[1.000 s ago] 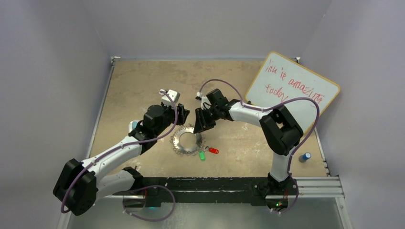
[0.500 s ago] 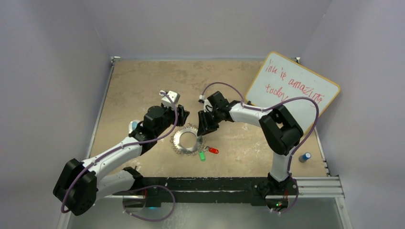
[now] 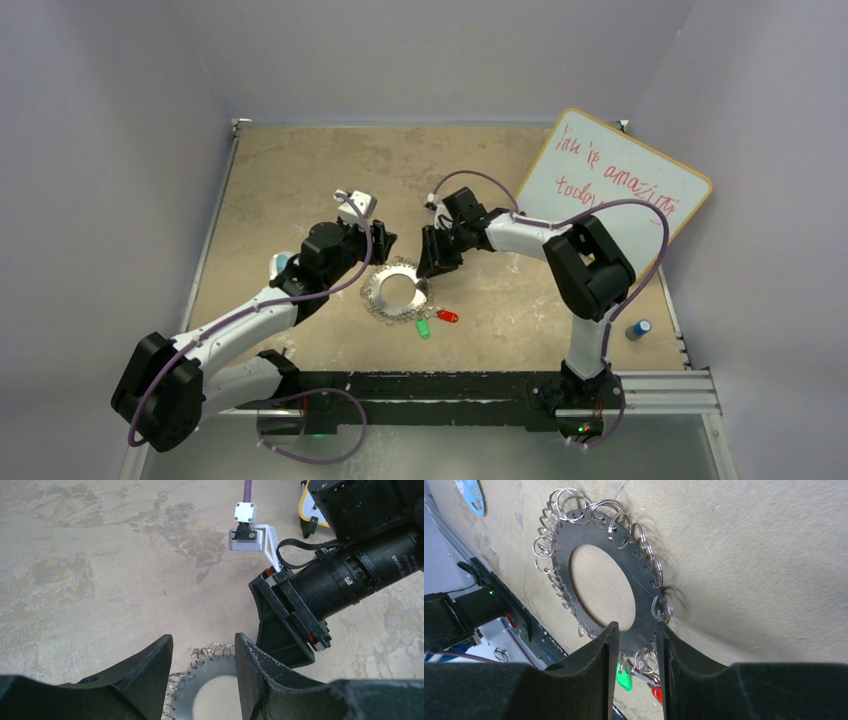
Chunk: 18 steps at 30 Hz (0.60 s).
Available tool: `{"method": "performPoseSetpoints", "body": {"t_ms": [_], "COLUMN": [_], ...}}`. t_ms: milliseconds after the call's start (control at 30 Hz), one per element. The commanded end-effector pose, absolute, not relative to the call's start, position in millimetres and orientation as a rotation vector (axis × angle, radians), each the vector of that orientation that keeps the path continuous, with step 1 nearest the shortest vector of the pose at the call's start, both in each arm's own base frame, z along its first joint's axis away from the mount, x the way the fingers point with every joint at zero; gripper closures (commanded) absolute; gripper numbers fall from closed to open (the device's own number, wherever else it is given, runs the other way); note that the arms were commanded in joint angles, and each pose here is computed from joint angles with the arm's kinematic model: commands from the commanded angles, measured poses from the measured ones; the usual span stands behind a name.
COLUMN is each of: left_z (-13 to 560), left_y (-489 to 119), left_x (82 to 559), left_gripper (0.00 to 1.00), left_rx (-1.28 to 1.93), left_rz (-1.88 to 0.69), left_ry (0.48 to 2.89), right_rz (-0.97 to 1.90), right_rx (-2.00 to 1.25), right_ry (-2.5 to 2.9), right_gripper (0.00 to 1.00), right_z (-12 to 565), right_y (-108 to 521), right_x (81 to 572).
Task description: Put the keys on the keyring
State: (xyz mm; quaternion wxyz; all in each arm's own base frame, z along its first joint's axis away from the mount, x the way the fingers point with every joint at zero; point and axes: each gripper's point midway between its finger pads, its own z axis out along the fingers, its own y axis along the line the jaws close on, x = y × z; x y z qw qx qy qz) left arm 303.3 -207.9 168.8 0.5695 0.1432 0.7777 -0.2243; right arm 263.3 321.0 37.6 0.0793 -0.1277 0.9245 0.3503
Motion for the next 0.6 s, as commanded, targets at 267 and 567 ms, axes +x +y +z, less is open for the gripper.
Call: {"method": "performPoseSetpoints", "body": {"t_ms": [267,567], "left_z": [177.3,178.3], "left_y": [-206.8,-207.7], "left_x": [306.0,305.3], "left_gripper": [0.53,0.53], "left_rx": [0.315,0.320], "left_rz": [-0.538,-0.544], "left_ry": [1.790,1.786], "right_rz": [1.014,1.047], "right_rx": [-0.253,-0.290], "right_ry": [2.764,2.708], "right_gripper": [0.66,0.79], "right_z": [21.3,26.9], "right_y": [307.7,317.9], "right_x": [293.7,311.0]}}
